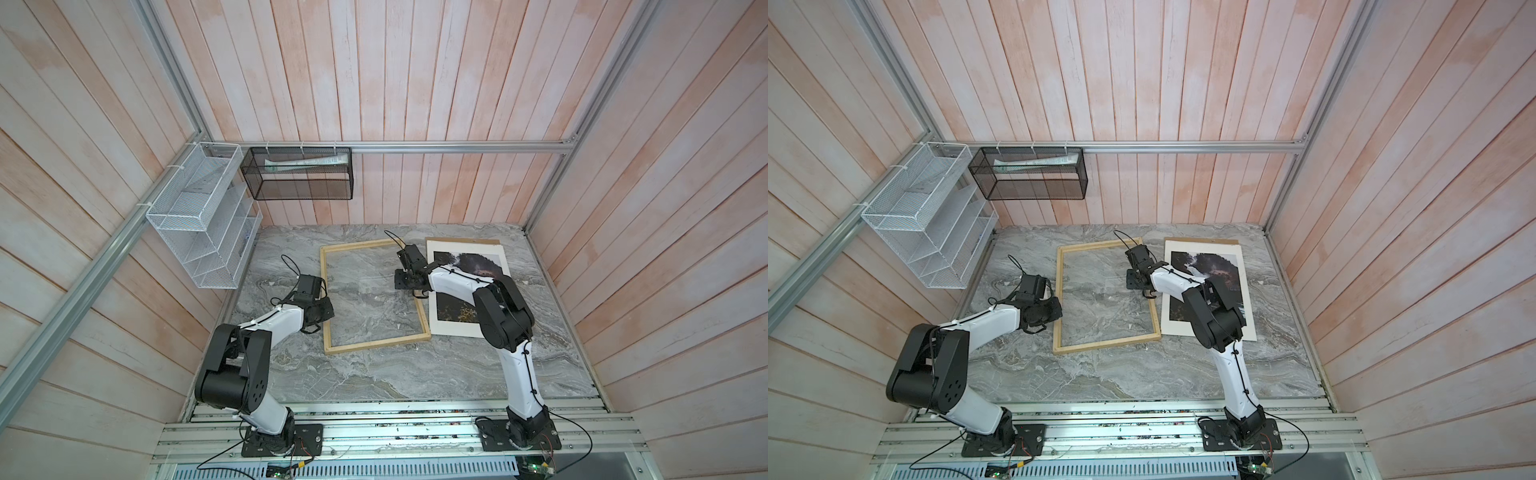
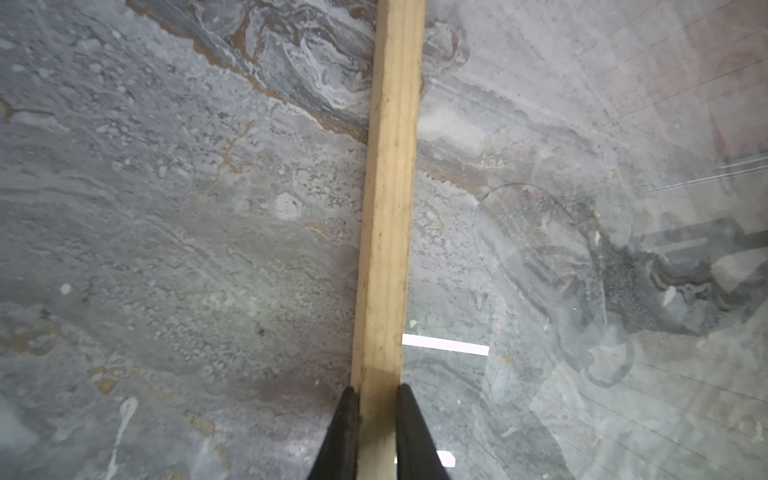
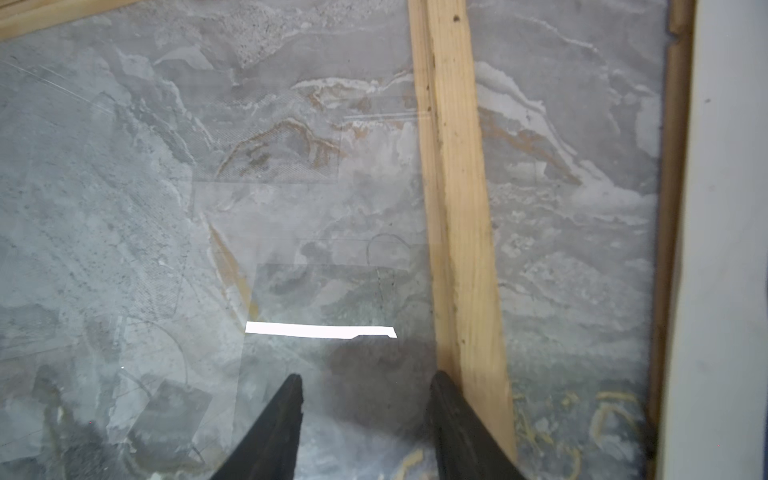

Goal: Put the photo into the frame

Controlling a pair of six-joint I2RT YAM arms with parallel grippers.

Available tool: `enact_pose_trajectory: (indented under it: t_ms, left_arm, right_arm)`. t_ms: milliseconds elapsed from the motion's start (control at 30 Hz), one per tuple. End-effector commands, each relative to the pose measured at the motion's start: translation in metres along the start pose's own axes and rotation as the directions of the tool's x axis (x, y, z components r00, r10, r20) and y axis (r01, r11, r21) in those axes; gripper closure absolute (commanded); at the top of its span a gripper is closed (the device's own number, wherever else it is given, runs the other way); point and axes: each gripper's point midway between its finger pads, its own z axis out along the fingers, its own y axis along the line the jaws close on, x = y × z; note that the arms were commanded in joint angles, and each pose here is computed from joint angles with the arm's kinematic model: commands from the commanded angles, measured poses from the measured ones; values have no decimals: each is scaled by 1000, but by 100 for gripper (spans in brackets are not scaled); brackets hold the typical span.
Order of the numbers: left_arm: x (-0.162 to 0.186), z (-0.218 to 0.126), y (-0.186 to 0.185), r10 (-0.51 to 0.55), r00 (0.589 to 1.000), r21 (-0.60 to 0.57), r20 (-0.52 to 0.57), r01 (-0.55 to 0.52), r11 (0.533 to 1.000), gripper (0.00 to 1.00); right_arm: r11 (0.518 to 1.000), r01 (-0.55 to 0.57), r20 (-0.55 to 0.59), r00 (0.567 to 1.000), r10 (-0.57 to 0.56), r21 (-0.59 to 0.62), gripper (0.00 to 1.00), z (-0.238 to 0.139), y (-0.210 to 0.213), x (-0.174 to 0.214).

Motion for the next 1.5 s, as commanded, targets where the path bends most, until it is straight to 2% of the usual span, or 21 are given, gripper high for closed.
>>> enact_pose_trajectory:
  t_ms: [0, 433, 733, 1233, 1400, 1467]
  left_arm:
    - [-11, 3, -3, -18, 999, 10, 45, 17, 1000, 84]
    - [-12, 8, -3, -6, 999, 6, 41, 6, 1000, 84]
    - [-12, 10, -3, -3, 999, 7, 38, 3, 1000, 84]
    - [-9, 15, -2, -10, 999, 7, 30, 10, 1000, 84]
    - [-8, 14, -1, -11, 1000, 3, 26, 11, 1000, 83]
    - [-9, 13, -2, -12, 999, 6, 30, 12, 1000, 78]
  right_arm:
    - [985, 33, -407, 913, 40, 170, 48, 16, -58, 142]
    - [970, 67, -514, 855, 66, 235, 48, -40, -78, 212]
    - [979, 58, -600, 797, 72, 195, 47, -69, -73, 252]
    - [990, 34, -689, 721, 70, 136, 45, -113, -73, 285]
    - [996, -11, -688, 723, 66, 84, 45, -111, -63, 289]
    - [998, -41, -678, 733, 60, 44, 45, -111, -54, 285]
